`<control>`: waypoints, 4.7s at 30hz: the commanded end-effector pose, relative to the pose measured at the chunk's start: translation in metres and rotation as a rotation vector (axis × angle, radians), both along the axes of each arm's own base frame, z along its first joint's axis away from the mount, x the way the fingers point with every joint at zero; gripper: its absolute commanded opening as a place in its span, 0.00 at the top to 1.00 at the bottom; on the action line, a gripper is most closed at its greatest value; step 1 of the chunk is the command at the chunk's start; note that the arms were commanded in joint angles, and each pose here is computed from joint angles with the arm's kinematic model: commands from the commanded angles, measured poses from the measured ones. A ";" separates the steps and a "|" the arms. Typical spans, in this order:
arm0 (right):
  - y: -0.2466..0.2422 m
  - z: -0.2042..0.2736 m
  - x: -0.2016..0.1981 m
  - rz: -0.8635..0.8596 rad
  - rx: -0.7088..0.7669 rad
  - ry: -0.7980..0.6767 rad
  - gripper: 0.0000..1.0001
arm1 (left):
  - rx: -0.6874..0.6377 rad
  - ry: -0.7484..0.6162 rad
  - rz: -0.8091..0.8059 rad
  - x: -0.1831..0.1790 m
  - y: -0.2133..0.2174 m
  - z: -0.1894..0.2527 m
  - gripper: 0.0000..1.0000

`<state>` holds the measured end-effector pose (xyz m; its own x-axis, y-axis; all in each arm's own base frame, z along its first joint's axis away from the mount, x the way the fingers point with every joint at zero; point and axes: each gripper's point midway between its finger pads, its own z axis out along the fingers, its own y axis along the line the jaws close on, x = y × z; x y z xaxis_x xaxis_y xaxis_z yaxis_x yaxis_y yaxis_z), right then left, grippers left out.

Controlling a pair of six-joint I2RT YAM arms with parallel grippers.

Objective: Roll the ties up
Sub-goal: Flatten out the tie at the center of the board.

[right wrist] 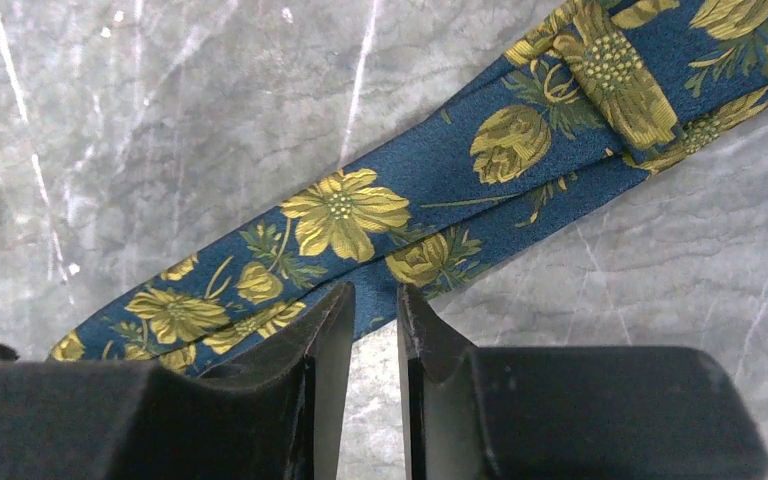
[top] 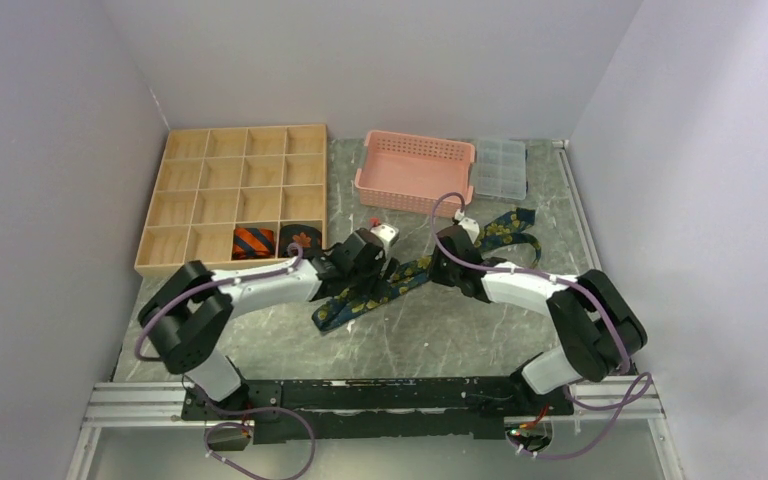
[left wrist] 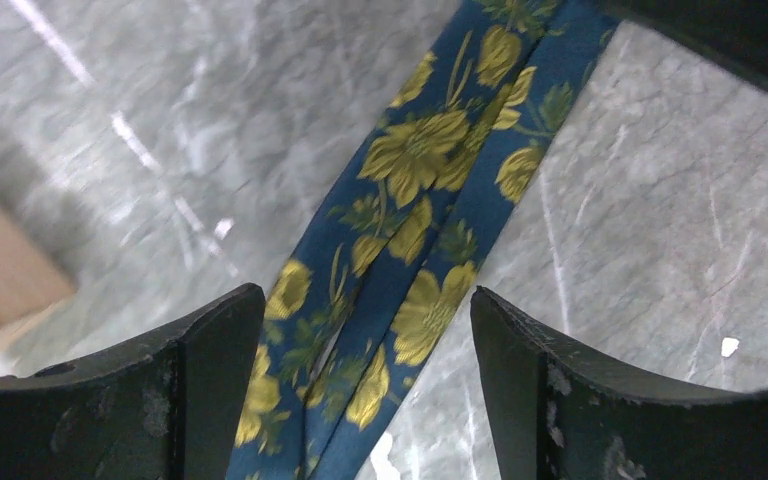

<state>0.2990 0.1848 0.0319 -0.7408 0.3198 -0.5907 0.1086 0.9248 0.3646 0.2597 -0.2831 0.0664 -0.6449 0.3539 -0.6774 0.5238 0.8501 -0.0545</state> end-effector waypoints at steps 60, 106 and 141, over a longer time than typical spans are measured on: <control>-0.025 -0.044 0.005 -0.106 -0.065 0.086 0.83 | -0.035 0.320 0.132 -0.082 0.066 -0.042 0.97; -0.191 0.009 0.023 -0.579 -0.289 0.195 0.46 | -0.312 0.210 0.172 -0.040 -0.003 -0.098 0.79; -0.231 0.074 0.146 -0.688 -0.205 -0.158 0.43 | -0.355 0.108 0.015 -0.070 -0.020 -0.056 0.66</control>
